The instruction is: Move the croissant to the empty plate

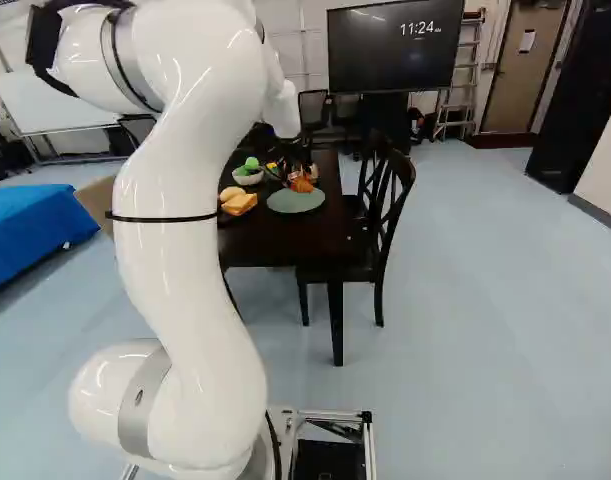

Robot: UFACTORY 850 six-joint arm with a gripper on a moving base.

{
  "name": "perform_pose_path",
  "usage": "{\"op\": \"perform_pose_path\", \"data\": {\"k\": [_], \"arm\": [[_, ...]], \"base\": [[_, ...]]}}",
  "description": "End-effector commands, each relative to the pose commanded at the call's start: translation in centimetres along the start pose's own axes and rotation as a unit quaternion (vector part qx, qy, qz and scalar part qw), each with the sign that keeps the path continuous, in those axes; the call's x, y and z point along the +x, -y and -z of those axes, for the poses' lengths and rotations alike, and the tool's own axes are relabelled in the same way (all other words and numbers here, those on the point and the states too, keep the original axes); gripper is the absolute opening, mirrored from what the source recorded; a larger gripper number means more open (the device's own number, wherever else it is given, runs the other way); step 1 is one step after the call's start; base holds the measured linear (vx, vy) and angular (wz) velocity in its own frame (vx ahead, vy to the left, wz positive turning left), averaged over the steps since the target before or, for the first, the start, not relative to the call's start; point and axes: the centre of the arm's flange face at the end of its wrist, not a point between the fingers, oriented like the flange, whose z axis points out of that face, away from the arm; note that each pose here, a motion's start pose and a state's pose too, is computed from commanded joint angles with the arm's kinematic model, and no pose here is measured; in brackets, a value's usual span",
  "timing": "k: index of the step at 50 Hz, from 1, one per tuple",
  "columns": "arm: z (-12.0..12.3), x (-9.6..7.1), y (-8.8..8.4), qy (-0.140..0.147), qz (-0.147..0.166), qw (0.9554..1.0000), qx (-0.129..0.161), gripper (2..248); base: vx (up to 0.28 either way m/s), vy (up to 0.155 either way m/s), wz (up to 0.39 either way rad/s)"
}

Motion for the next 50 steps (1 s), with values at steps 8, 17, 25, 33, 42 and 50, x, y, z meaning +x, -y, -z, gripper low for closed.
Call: {"op": "perform_pose_path", "data": {"k": [8,17,25,33,42,50], "arm": [[-1.9,1.1,-0.1,-0.001,0.005,1.0000,0.003,129],[-3.4,1.3,0.1,0.003,0.007,0.9999,0.008,129],[-4.5,1.1,0.2,0.008,0.006,0.9999,0.013,129],[-5.6,0.8,0.4,0.013,0.006,0.9997,0.018,129],[-5.8,0.8,0.4,0.014,0.006,0.9997,0.019,129],[-5.8,0.8,0.4,0.014,0.006,0.9997,0.019,179]], "base": [[0.000,0.000,0.000],[0.000,0.000,0.000],[0.000,0.000,0.000],[0.000,0.000,0.000],[0.000,0.000,0.000],[0.000,0.000,0.000]]}}
